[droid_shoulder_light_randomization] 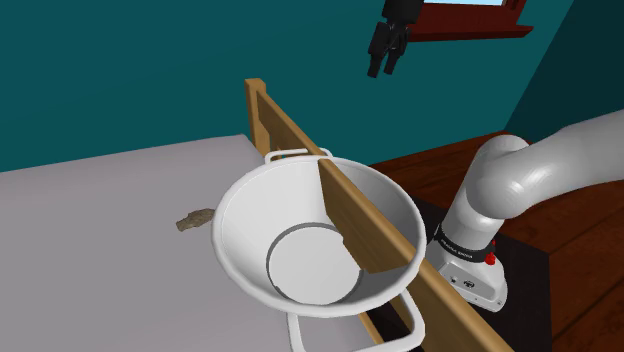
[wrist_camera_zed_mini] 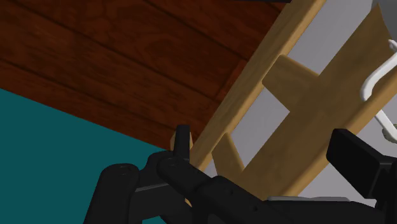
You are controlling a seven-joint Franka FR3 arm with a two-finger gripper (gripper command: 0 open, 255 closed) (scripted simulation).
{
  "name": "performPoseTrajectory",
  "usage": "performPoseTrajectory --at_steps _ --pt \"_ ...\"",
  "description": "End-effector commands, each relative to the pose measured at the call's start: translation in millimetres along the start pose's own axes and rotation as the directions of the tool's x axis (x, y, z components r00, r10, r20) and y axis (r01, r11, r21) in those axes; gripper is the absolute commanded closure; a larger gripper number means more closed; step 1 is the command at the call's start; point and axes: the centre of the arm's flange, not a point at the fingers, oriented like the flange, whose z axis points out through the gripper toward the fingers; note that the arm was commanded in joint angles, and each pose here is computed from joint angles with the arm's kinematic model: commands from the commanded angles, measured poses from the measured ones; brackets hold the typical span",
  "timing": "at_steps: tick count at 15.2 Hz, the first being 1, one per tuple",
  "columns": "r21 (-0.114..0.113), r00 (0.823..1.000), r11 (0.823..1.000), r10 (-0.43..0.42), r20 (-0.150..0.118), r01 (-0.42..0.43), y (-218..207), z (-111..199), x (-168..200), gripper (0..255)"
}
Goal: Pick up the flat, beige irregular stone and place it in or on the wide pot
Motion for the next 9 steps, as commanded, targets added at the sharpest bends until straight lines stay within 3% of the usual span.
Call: performPoseTrajectory --at_steps 1,9 --pt "0.0 1.0 1.0 0.0 0.0 0.0 0.0 0.0 0.0 0" --pt "-0.004 0.996 0.996 -0.091 0.003 0.091 -79.8 54.4 44.3 0"
